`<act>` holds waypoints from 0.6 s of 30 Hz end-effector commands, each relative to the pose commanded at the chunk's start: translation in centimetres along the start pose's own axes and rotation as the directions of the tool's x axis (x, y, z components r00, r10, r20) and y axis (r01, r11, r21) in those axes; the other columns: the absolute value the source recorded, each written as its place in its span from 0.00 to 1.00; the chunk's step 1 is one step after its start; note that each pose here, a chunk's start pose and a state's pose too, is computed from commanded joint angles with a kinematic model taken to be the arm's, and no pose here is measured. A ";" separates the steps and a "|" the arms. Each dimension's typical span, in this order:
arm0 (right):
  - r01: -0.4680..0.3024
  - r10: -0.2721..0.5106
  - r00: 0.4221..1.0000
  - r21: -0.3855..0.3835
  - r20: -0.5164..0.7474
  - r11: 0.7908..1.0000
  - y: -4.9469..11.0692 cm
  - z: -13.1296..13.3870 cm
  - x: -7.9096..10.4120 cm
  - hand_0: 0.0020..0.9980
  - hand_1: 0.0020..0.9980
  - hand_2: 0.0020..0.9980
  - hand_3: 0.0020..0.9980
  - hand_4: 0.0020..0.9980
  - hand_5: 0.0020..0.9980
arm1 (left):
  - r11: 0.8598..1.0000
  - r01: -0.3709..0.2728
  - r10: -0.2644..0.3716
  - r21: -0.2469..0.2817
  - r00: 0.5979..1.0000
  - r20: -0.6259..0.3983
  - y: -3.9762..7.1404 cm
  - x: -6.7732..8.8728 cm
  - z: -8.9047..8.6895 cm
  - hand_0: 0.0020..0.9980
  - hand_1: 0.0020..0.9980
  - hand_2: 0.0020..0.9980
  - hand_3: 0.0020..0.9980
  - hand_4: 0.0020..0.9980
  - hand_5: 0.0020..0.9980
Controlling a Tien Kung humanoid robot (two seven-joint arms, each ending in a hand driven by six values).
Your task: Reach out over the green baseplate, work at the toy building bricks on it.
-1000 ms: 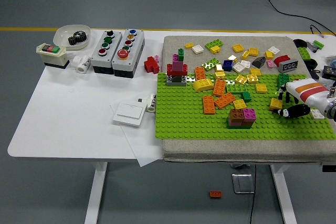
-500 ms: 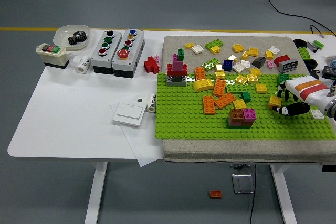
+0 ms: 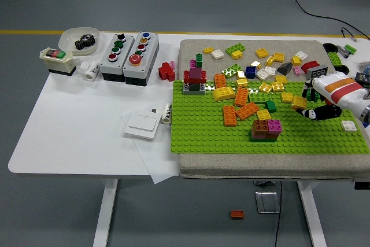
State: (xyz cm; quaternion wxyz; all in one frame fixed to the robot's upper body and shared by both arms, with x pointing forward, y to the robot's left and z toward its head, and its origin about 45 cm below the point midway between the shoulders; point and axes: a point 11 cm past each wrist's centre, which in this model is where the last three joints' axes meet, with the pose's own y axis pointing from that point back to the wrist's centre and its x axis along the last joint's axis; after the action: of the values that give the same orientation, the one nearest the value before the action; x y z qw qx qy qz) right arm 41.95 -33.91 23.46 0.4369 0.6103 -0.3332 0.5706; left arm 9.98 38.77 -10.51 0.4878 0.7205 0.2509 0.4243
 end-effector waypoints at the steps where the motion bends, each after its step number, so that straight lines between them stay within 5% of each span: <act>1: -0.009 0.009 1.000 0.017 -0.002 1.000 0.1 -0.5 0.4 0.30 0.30 0.41 0.45 0.71 0.44 | 1.000 0.000 0.000 0.000 1.000 0.000 0.0 0.0 0.0 0.80 0.78 0.76 0.59 0.66 0.67; 18: -0.003 0.009 1.000 0.213 -0.026 0.977 1.0 -6.3 1.0 0.30 0.30 0.41 0.46 0.70 0.43 | 1.000 0.007 -0.007 0.002 1.000 -0.003 0.0 -0.2 -0.1 0.80 0.78 0.75 0.59 0.66 0.67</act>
State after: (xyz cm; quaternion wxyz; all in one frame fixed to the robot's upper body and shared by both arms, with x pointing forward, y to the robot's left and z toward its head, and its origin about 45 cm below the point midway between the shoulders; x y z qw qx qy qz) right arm 38.67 -28.49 24.35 0.3717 0.6449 -0.2659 0.6125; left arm 9.79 38.72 -10.57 0.4881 0.7196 0.2544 0.4234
